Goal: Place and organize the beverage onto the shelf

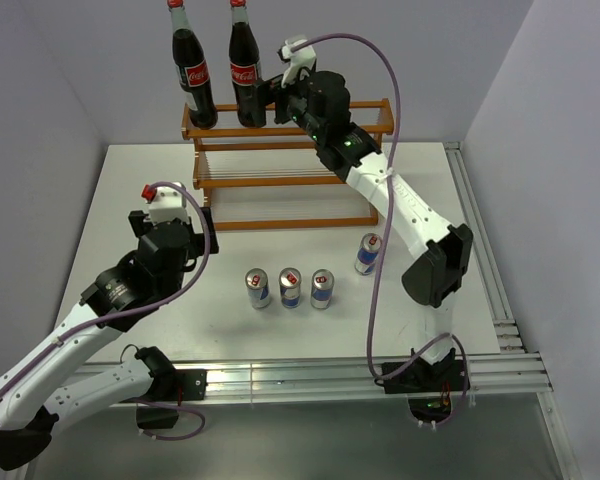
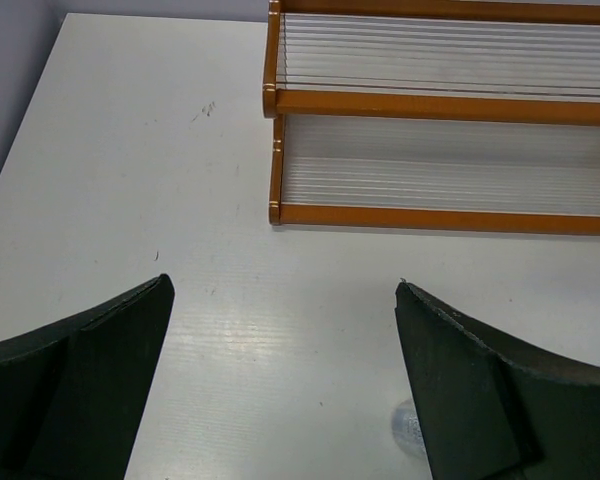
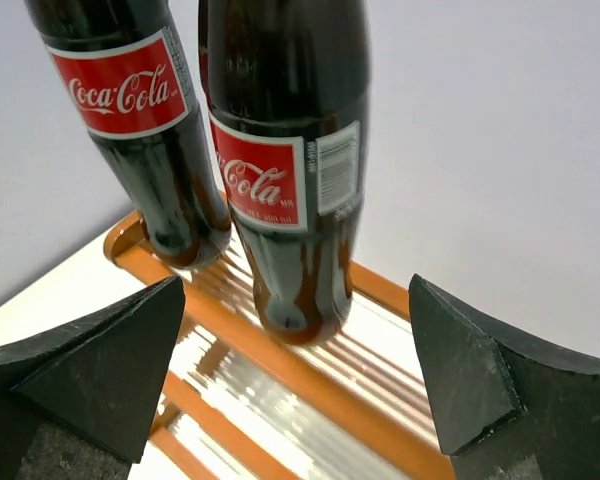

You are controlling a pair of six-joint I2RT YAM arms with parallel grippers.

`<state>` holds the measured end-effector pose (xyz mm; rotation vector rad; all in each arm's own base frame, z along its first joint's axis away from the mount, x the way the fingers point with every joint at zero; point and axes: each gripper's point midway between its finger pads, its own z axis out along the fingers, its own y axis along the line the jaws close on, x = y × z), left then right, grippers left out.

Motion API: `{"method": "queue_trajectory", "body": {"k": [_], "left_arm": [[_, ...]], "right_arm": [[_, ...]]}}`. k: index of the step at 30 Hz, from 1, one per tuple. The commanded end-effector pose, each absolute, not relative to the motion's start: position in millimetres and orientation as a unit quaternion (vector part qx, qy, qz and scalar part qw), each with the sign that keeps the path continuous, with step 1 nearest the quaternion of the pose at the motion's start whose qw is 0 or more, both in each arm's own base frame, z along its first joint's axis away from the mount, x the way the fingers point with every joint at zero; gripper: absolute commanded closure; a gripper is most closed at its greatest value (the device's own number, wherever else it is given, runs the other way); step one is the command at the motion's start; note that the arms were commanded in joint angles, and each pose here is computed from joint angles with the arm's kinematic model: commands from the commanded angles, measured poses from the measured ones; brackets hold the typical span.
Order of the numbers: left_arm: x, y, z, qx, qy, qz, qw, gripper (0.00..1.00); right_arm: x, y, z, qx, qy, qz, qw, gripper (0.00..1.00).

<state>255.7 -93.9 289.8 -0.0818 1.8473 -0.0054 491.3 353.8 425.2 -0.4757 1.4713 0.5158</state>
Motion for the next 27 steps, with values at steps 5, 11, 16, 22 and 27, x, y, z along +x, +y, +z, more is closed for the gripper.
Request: {"method": "queue_trajectory", "body": {"k": [5,11,16,22,27], "left_arm": [[250.2,-96.6,338.8,-0.094,0.781,-0.065,0.614,0.00],[242.1,-126.3,321.1,-0.098,0.829,-0.117,0.538,0.01],[237.6,-146.5,289.9,-0.106,0.864,-0.110,0.480,0.01],[221.7,-188.7,241.8,-0.053,0.899,-0.082,0.426,0.00],[210.4,-215.4,207.0,-0.009,0.916,-0.065,0.396,0.00]], "right_arm": [[432.4,293.4,468.8,-0.143,0.664,0.217,0.701,0.00],[372.8,254.2,420.2,-0.099,0.725,0.238,0.639,0.00],[326.1,228.9,368.3,-0.093,0.758,0.250,0.596,0.00],[288.6,207.1,330.6,-0.074,0.788,0.256,0.555,0.00],[267.6,204.1,310.1,-0.094,0.792,0.271,0.539,0.01]]}}
